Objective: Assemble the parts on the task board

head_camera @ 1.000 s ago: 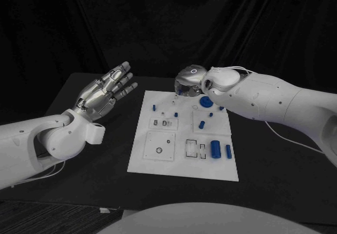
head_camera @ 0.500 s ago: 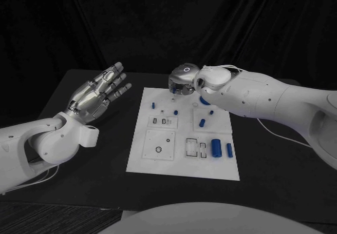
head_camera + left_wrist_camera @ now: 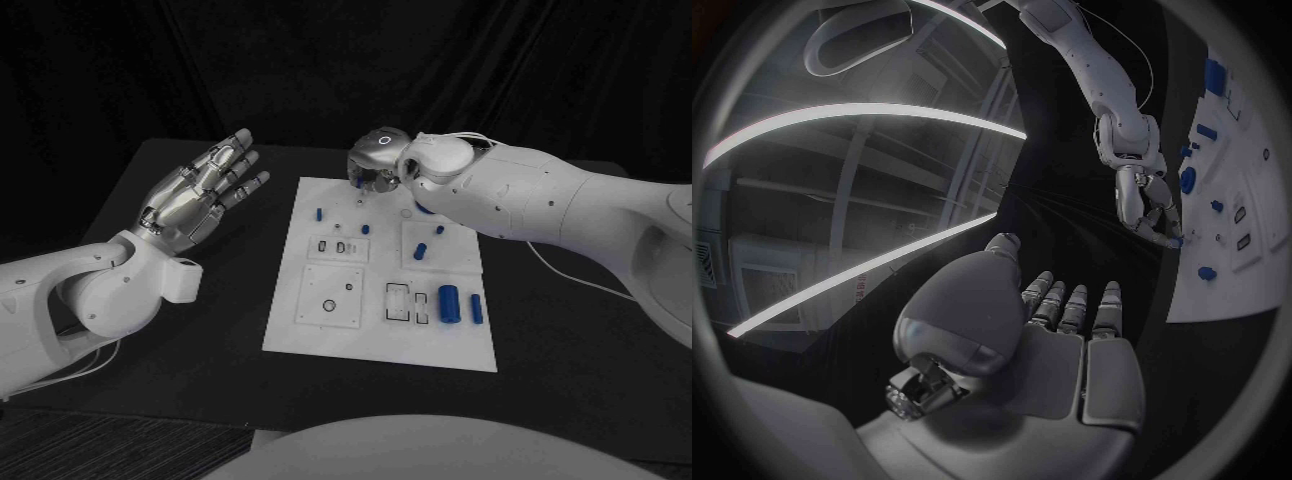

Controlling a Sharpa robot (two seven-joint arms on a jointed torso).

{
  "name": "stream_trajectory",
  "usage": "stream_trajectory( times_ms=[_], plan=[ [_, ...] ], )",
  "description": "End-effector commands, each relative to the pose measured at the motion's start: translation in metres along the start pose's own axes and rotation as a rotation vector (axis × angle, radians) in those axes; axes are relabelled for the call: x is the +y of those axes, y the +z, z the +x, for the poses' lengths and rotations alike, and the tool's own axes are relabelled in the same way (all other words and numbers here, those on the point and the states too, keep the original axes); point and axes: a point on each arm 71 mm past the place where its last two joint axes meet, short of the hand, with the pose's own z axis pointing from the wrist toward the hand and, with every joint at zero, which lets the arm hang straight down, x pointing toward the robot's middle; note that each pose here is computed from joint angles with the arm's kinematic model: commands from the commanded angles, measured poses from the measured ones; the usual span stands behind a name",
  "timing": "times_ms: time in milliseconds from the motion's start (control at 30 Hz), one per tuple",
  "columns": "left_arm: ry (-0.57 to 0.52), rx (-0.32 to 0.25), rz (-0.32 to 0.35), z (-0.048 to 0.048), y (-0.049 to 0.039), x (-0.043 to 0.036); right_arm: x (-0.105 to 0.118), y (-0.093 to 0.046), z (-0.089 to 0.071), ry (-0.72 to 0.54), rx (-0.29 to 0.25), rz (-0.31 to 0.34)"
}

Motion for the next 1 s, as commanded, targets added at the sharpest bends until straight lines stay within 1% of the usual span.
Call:
stream_trajectory(
  times_ms=[33, 400, 767, 1000],
  plan=[
    [-0.005, 0.016, 0.01, 0.002, 0.0017, -0.0018, -0.004, -0.001, -0.003, -0.006, -0.03, 0.039],
    [-0.006, 0.018, 0.007, 0.0004, 0.0025, -0.0013, -0.007, -0.004, -0.005, -0.009, -0.068, 0.046],
    [-0.008, 0.021, 0.003, -0.0008, 0.0032, -0.0007, -0.011, -0.008, -0.002, -0.005, -0.044, 0.059],
    [-0.008, 0.022, 0.0, -0.0016, 0.0036, -0.0003, -0.013, -0.011, -0.002, -0.004, -0.062, 0.068]
  ],
)
